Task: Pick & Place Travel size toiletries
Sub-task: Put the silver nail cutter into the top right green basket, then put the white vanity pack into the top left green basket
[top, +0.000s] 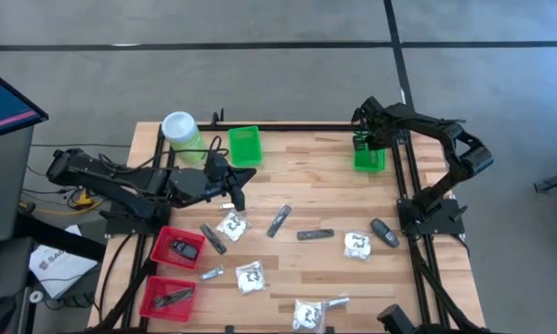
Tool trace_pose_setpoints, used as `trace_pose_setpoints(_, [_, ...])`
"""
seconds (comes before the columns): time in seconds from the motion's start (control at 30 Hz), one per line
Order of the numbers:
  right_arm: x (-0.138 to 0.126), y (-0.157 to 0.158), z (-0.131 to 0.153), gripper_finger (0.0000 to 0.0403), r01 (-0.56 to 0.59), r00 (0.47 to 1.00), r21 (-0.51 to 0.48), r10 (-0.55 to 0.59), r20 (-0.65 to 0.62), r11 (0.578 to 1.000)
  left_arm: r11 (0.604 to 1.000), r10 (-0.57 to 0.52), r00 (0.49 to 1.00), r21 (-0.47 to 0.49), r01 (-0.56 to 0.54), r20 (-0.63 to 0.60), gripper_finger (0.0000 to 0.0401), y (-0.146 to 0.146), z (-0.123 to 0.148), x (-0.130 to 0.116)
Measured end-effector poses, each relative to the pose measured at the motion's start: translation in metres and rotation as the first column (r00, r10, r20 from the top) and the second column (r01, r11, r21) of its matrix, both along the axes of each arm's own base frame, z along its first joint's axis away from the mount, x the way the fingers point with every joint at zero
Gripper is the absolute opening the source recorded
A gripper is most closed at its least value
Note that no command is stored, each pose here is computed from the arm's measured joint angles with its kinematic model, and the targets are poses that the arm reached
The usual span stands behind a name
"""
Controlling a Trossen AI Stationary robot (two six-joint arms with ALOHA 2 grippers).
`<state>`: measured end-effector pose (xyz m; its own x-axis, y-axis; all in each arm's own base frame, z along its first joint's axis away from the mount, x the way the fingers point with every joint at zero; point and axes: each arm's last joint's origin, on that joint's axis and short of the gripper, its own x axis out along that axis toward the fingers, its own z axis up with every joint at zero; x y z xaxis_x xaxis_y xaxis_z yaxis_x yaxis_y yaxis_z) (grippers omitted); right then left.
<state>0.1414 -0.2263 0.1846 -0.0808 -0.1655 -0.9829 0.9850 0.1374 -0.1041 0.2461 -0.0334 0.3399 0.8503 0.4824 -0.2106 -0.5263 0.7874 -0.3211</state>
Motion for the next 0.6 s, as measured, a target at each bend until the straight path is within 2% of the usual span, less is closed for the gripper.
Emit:
trace_pose_setpoints(0.3, [0.002,0.000,0.001,0.0100,-0.041,0.999,-0.009,0.041,0.002,0.999,1.000,0.001,1.000,0.000,-0.001,0.000,0.0001,0.000,0.000,0.000])
trace_pose_setpoints(0.43, [0.010,0.003,0.012,0.0120,-0.180,0.981,-0.069,0.184,0.063,0.981,1.000,0.002,1.000,0.000,-0.002,0.001,0.0001,0.000,0.000,0.000])
trace_pose_setpoints(0.6, [0.020,0.013,0.035,0.0132,-0.309,0.922,-0.180,0.341,0.186,0.934,1.000,0.012,1.000,-0.001,-0.012,0.004,0.0001,0.002,0.000,0.000])
